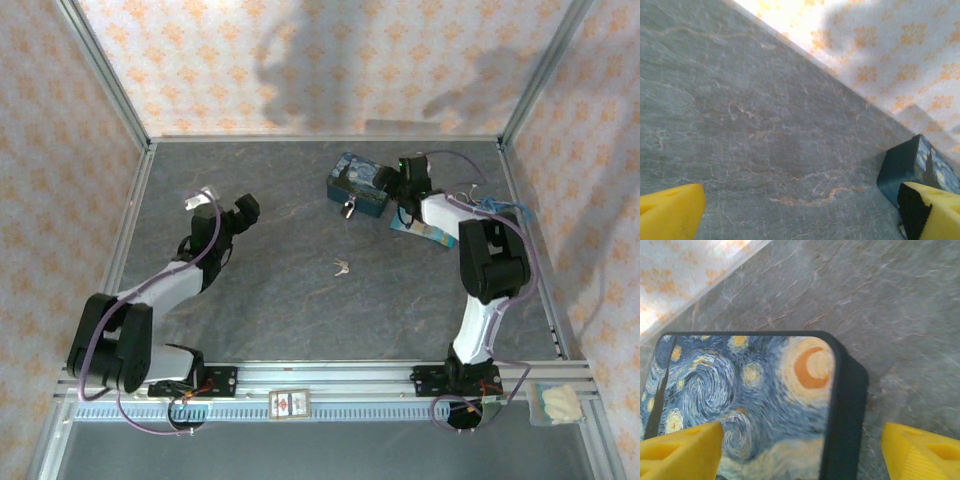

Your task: Unlock a padlock with a key

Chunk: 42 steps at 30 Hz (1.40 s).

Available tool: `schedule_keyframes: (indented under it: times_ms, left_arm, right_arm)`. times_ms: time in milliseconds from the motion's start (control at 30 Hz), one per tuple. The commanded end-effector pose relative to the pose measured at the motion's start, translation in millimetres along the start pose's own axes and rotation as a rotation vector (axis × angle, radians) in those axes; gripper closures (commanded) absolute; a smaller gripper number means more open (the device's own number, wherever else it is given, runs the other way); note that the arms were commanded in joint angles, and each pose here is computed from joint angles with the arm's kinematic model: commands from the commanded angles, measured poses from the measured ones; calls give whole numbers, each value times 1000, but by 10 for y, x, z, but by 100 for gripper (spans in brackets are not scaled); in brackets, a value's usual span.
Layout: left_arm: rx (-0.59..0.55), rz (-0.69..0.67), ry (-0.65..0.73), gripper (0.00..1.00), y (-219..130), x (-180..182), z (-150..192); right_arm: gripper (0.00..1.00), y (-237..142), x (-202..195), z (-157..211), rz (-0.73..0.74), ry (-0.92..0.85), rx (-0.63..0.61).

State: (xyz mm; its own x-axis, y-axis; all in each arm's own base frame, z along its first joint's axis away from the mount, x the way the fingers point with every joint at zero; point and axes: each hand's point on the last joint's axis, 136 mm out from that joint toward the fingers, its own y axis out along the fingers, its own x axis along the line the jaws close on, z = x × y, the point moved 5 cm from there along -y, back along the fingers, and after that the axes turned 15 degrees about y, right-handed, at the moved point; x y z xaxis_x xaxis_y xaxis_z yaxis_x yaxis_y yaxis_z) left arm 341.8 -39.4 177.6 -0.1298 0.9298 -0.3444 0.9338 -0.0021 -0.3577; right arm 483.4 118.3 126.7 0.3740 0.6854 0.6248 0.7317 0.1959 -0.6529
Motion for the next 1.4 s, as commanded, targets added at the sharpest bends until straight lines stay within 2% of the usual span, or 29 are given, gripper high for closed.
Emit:
schedule_keyframes:
  times_ms: [0, 67, 167, 467, 700, 800, 867, 967, 1067, 1233, 1367]
  left_arm:
    - [-128, -21, -1, 1, -135, 44, -237]
    - [-139, -19, 1, 1, -185, 61, -246]
    - [-152, -7, -4, 1, -235, 77, -226]
    - [-188, 31, -37, 1, -302, 68, -234]
    - [-209, 101, -56, 1, -365, 2, -240]
    - [-210, 145, -58, 1, -391, -45, -236]
    - [-204, 175, -56, 1, -396, -86, -237]
    - [-182, 228, -56, 1, -387, -153, -215]
    - [-150, 270, -66, 1, -366, -205, -161]
    - [-110, 321, -110, 1, -309, -262, -30]
    - [-82, 353, -119, 1, -246, -387, 50]
  right_arm:
    - [20, 104, 82, 57, -5, -77, 69]
    - [20, 191, 88, 114, 19, -114, 90]
    - [28, 333, 83, 272, 49, -188, 151]
    - [41, 512, 272, 974, 101, -525, 294]
    - [46, 528, 396, 1478, 7, -715, 452]
    - [46, 500, 620, 1496, -34, -749, 445]
    - [45, 399, 848, 1411, -84, -737, 403]
    - [38, 125, 1130, 1166, -132, -681, 293]
    - [35, -216, 1192, 991, -127, -623, 218]
    - [34, -702, 793, 1054, -72, -539, 232]
    - [36, -939, 312, 1273, 50, -499, 286]
